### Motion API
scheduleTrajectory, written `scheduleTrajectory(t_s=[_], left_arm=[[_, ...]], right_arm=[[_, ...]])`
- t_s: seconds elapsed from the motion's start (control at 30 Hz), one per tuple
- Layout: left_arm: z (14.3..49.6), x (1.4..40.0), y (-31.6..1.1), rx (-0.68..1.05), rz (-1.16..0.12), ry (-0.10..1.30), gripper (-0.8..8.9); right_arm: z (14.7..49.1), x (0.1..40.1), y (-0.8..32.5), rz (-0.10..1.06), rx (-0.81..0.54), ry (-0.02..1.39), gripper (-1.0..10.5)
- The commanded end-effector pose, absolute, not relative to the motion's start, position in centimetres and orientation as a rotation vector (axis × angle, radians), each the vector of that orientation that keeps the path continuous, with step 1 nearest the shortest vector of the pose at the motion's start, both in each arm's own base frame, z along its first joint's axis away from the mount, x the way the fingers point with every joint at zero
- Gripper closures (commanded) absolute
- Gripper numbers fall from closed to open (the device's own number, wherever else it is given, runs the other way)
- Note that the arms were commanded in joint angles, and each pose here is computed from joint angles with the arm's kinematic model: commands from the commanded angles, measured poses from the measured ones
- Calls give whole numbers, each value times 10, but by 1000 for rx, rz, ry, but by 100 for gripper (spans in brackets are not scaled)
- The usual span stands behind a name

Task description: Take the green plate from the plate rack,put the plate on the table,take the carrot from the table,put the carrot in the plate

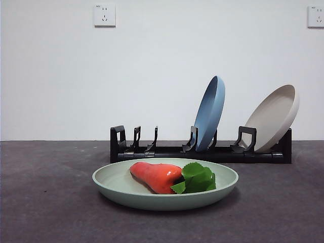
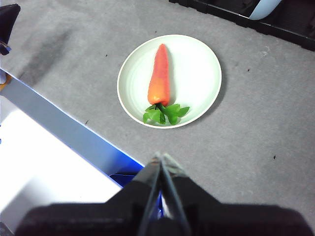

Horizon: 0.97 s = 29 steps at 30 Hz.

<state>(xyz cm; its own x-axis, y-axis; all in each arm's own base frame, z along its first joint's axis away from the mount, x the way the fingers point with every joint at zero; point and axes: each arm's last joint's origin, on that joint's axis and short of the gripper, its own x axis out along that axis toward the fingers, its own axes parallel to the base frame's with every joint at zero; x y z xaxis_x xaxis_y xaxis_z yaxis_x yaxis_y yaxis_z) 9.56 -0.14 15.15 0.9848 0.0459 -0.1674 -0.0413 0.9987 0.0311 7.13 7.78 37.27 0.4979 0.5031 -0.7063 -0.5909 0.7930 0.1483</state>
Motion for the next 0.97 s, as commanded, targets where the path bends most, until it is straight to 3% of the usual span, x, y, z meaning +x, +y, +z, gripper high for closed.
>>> scheduleTrajectory(t_s=[0.03, 0.33, 0.47, 0.63, 0.8, 0.87, 0.97], left_arm=[[147, 96, -1, 21, 41, 175, 817], [147, 96, -1, 21, 41, 175, 817], [147, 96, -1, 21, 41, 175, 817], [147, 96, -1, 21, 39, 176, 817], [147, 96, -1, 21, 38, 175, 817], [147, 96, -1, 21, 39, 175, 817], [147, 96, -1, 20, 39, 175, 817]], right_arm=[[372, 71, 78, 663, -110, 815, 944], [373, 72, 77, 641, -128, 796, 946], [375, 74, 65, 485, -166, 719, 946], [379, 70, 41, 346, -64, 682, 946], [383, 58, 14, 92, 39, 610, 946], [385, 46, 4, -8, 31, 545, 946], [390, 33, -1, -67, 42, 340, 946]])
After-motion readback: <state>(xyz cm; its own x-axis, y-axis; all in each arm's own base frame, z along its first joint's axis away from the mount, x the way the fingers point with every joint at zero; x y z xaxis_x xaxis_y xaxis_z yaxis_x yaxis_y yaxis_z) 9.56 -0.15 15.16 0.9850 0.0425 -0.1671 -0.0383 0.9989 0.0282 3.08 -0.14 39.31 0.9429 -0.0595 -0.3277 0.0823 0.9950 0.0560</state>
